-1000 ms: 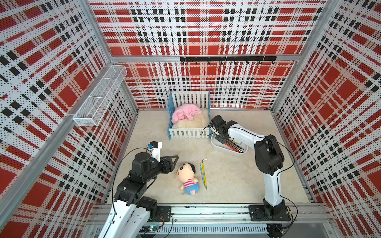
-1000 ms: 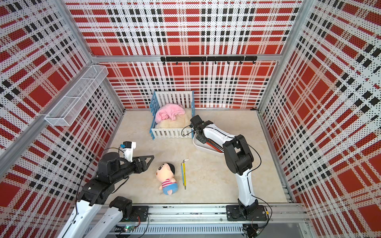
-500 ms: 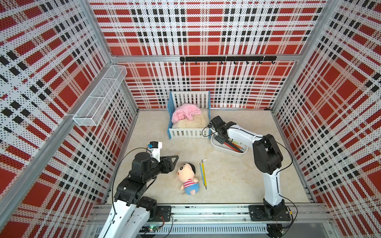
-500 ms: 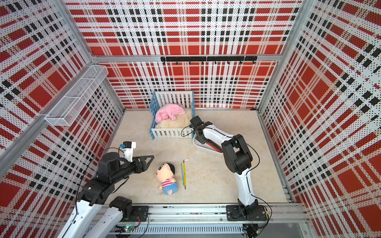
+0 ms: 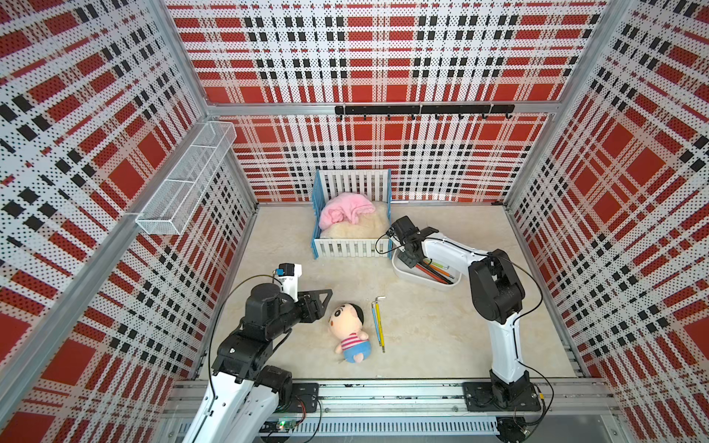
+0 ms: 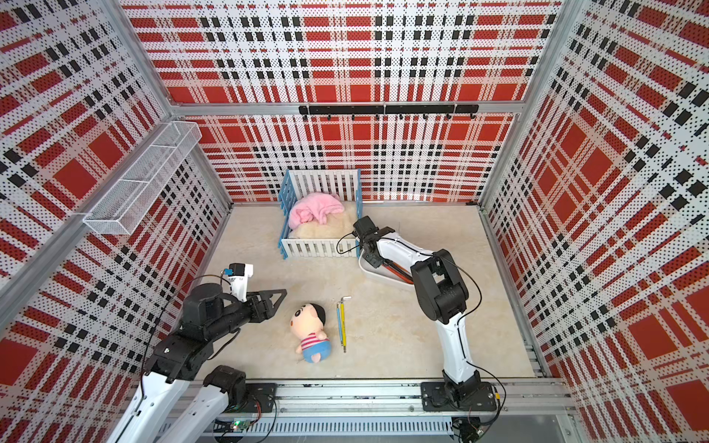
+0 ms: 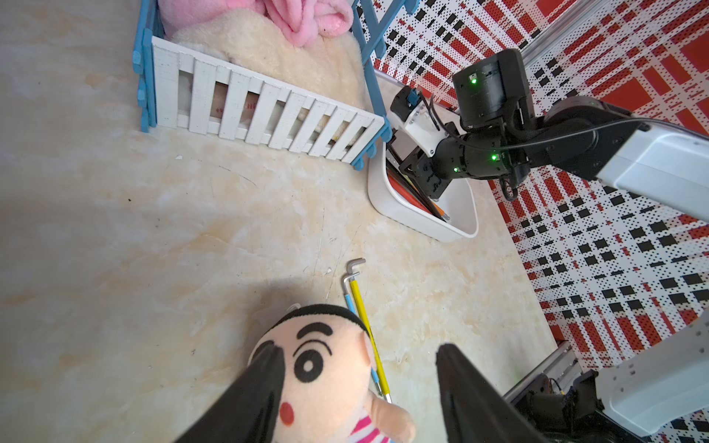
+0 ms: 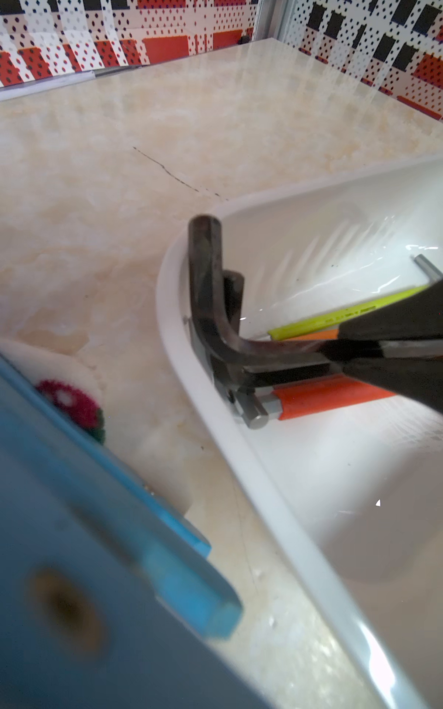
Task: Put the hex key on the desktop into the storage box
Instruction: Place the Allen key in the storage box.
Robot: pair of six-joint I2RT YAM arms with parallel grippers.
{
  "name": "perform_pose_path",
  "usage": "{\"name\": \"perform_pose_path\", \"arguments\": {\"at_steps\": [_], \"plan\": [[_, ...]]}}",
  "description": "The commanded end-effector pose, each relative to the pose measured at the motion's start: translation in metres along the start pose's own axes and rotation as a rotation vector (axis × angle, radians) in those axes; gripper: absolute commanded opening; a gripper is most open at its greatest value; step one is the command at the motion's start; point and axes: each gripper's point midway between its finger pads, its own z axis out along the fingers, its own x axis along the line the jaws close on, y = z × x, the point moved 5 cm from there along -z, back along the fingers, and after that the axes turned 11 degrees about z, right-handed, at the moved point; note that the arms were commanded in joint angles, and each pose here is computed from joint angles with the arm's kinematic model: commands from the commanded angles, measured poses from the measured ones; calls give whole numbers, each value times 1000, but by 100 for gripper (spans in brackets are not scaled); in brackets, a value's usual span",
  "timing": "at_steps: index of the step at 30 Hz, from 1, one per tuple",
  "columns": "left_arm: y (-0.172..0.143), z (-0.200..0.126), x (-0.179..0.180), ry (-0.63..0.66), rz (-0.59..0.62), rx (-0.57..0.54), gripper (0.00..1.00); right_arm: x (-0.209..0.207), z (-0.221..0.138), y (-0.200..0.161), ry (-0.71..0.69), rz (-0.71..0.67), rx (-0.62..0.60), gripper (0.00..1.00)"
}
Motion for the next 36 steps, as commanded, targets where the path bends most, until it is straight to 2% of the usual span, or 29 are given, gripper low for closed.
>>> {"name": "perform_pose_path", "arguments": {"at_steps": [1,8,16,24,28,30,32,34,36], "plan": [[1,0,1,-2,4,-10,68,16,13,-19,36,-27,81,13],[0,0,1,-2,6,-8,68,8,-6,-11,34,55,13,24],[1,-1,0,-1,4,-16,68,-1,-40,-4,62,170,-78,28],[2,-3,1,5,3,-28,68,-13,-110,7,133,370,-211,33],[3,-5,1,12,-1,-41,68,19,-142,-1,235,494,-233,32],[3,-6,1,14,-2,-44,68,45,-151,-8,262,523,-213,38],[3,-7,1,15,-1,-49,68,76,-153,-18,297,559,-121,43],[4,-7,1,17,-3,-53,68,108,-151,-28,349,580,-21,41],[4,-8,1,19,-2,-58,68,137,-151,-37,375,572,24,42]]}}
